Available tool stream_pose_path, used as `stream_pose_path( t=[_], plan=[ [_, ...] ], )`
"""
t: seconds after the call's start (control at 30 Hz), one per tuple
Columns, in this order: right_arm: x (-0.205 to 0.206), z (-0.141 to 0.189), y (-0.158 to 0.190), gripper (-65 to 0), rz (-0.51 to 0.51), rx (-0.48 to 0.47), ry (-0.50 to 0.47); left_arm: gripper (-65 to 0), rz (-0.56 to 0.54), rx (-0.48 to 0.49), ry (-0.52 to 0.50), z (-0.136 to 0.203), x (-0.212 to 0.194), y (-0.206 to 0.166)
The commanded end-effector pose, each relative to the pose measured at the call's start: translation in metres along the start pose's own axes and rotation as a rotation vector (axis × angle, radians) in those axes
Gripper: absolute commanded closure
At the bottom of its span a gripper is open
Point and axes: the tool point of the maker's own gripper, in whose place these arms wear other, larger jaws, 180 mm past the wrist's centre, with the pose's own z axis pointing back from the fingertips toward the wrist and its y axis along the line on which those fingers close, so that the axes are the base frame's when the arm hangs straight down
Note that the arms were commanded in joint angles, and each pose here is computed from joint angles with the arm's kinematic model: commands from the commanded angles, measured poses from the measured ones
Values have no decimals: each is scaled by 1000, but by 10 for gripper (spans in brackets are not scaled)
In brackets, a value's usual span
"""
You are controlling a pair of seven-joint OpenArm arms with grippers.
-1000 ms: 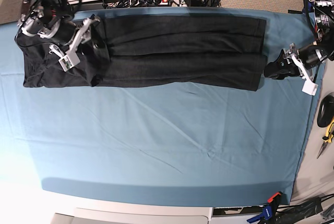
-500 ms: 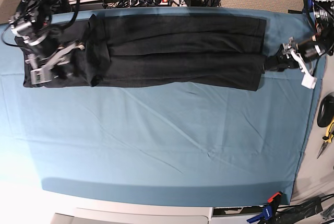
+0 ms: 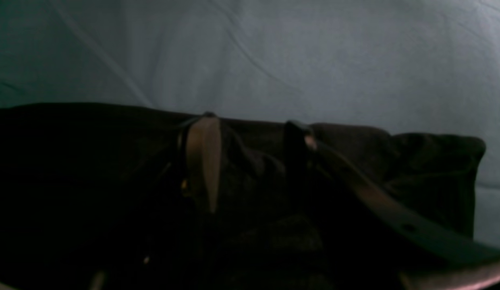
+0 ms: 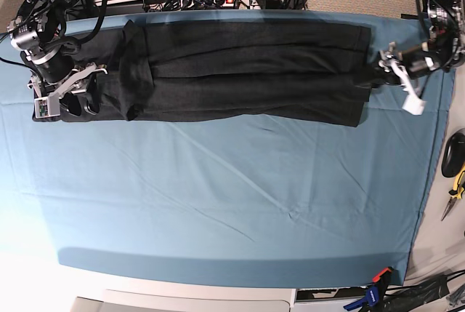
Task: Fold the T-shirt properly
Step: 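Release the right gripper and grasp the strip's other end with the left gripper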
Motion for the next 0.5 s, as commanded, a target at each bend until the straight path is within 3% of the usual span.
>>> stream_pose_path(
  t=[0.0, 0.37, 0.47],
  plan=[
    [15, 3, -1, -262, 18, 1, -52, -297, -24, 9, 27, 1, -1, 0],
    [15, 3, -1, -262, 18, 1, -51, -293, 3, -65, 53, -29, -21, -21],
    [12, 3, -5, -262, 29, -17, -37, -197, -13, -69, 48, -27, -19, -21]
  ],
)
